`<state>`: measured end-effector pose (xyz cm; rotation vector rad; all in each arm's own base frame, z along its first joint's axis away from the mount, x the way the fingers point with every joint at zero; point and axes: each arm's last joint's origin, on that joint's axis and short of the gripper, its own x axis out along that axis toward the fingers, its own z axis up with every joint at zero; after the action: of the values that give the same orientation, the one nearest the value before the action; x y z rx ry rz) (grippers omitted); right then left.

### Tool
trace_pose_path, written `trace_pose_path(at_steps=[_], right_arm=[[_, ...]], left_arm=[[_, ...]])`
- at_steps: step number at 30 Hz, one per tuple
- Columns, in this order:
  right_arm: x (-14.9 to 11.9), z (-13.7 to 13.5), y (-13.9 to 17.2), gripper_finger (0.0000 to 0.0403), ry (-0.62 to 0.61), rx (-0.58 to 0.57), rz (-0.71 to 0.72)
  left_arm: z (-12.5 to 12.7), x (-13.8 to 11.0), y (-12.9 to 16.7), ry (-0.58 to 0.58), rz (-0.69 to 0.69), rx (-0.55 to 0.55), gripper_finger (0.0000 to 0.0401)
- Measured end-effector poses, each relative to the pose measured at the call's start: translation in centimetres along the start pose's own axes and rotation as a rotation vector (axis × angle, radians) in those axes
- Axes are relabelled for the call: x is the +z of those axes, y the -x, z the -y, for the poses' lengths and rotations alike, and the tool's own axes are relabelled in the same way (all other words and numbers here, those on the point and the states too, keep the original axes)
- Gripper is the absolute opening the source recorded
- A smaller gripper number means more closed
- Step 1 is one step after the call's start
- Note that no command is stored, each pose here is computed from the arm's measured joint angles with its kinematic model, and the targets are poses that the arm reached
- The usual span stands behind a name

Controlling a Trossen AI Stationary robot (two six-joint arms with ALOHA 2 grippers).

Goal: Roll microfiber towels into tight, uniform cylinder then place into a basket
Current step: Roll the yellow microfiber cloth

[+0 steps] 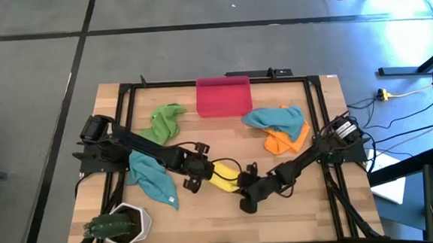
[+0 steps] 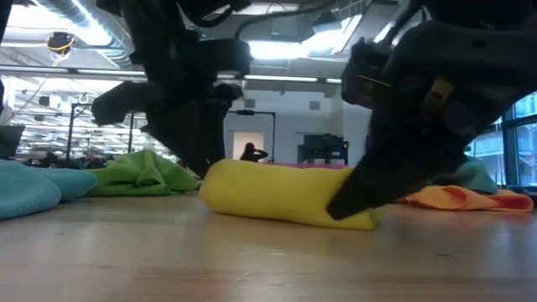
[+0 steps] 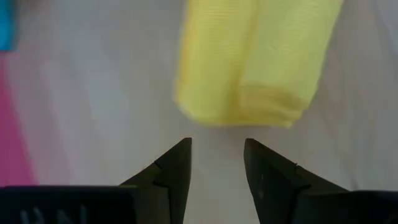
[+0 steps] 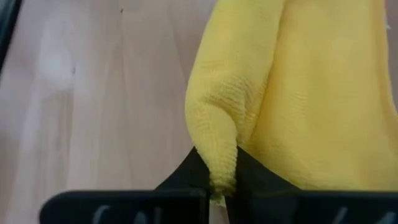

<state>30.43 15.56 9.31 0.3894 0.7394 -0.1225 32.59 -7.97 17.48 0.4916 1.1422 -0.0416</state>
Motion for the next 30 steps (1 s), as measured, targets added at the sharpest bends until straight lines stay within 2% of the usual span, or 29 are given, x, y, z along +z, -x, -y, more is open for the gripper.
trace_pose_path(at_steps=[6, 12, 15, 20, 30], right_arm=[[-0.7, 1.0, 0.1, 0.0021, -0.101, 0.028, 0.008], [0.1, 1.3, -0.1, 0.0021, -0.201, 0.084, 0.002], [0.4, 1.5, -0.2, 0.0021, -0.249, 0.100, -0.006], [0.4, 1.6, -0.3, 0.0021, -0.265, 0.100, -0.006], [0.4, 1.6, -0.3, 0.0029, -0.252, 0.101, -0.001]], left_arm=[[-1.2, 0.7, 3.1, 0.049, 0.132, 0.039, 0.0137], [0.3, 1.8, 4.0, 0.000, 0.254, -0.017, 0.0137], [1.4, 2.3, 3.3, -0.041, 0.272, -0.026, 0.0137], [2.2, 3.0, 1.3, -0.042, 0.289, -0.024, 0.0137], [0.4, 2.6, -2.8, -0.006, 0.219, 0.018, 0.0137]])
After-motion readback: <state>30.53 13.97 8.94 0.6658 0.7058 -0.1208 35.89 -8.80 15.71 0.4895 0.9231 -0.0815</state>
